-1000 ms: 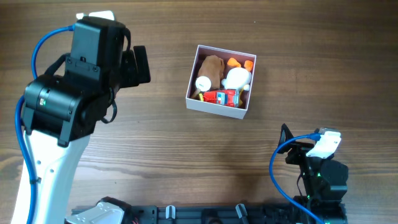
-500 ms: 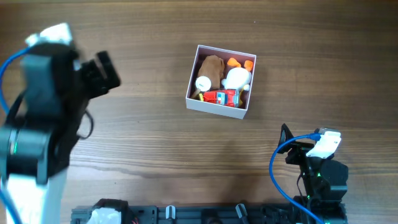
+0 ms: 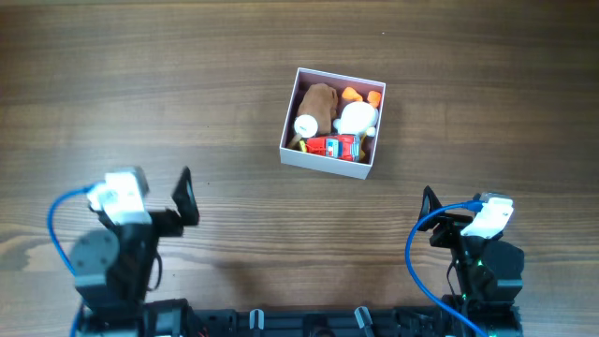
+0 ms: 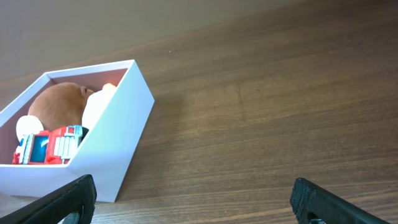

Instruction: Pack container

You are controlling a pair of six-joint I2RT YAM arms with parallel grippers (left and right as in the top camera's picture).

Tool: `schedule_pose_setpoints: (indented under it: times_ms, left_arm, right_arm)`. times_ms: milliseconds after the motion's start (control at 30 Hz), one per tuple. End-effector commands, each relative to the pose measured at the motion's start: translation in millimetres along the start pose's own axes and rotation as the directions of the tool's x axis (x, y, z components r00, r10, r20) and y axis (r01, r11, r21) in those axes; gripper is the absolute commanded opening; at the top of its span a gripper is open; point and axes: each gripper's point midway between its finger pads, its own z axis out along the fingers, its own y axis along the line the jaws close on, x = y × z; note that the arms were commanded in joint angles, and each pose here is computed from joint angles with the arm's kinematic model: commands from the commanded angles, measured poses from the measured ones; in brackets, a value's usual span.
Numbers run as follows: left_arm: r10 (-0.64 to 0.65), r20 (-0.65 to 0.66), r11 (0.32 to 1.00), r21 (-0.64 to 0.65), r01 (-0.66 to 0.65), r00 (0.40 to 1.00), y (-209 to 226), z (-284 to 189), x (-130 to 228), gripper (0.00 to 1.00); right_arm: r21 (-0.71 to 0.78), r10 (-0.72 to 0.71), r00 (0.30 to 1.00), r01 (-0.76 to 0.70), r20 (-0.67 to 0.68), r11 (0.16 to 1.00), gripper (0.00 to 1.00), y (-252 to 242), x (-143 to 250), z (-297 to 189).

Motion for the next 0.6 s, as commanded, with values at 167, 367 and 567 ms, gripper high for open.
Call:
schedule_pose_setpoints:
  times_ms: [167,367,567]
  left_arm:
    - [0.046,0.051,0.996,0.070,-0.050,0.998,-6,8,57,1.00]
    - [0.054,0.042,0.992,0.112,-0.058,0.998,-12,15,81,1.00]
    - [0.063,0.004,0.987,0.147,-0.063,0.998,-18,25,104,1.00]
  right_arm:
    - [0.014,0.013,1.000,-0.013,0.013,1.000,1.00,-3,-1,0]
    - [0.014,0.013,1.000,-0.014,0.013,1.000,1.00,-3,-1,0]
    - [0.014,0.013,1.000,-0.013,0.013,1.000,1.00,-3,-1,0]
